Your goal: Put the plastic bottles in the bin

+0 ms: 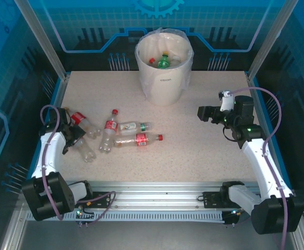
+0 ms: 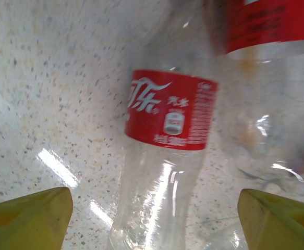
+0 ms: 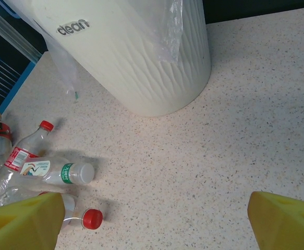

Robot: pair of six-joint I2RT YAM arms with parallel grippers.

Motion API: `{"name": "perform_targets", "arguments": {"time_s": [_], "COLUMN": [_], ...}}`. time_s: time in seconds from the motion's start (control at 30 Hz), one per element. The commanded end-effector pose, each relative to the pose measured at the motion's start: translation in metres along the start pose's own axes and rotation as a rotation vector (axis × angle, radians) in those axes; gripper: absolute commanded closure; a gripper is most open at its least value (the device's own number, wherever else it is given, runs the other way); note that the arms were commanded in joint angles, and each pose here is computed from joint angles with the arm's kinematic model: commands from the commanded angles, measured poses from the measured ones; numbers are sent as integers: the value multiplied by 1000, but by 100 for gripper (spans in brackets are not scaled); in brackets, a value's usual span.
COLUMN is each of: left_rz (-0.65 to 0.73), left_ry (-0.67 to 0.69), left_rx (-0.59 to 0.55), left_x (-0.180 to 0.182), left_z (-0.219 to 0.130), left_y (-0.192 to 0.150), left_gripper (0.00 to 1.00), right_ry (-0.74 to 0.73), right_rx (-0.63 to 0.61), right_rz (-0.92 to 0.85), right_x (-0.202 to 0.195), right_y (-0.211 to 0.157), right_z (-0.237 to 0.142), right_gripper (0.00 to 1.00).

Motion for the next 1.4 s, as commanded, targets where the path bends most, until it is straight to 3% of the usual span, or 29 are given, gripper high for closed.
{"name": "perform_targets", "arguments": {"time_s": [0.0,0.67,0.83,1.13,1.37], "left_rz": [-65,-187,-220,-209,-213], "left_ry": [-40,-24,-13,-5,-104], "left_rx": [5,31,26,-124,-311], "left_x": [-4,0,7,15,8], "left_z": [15,67,69,19,-66], "left_y": [-1,-9,-10,9,33], "left_gripper": [18,21,33,44,49], "right_ry": [28,1,-5,-4,-2], "right_rx": [-23,-36,-41,-43,-41], "right_rz": [-31,-48,-49,-43,-37], "right_x": [6,1,-1,-1,-1], "right_y": [2,3,3,4,4], "right_z": [0,-12,-14,-15,-15], "right_gripper": [8,8,9,8,8]}}
Point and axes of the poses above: each hand's point on the last joint's axis, 136 mm out from that joint toward the fingers, its own z axis out along the fingers, its own x axis along the line the jaws close on, y = z × x, the point moved 2 cm from there along -z, back along the fingers, and after that the axes turned 7 degrees about z, right-handed, at the moved point
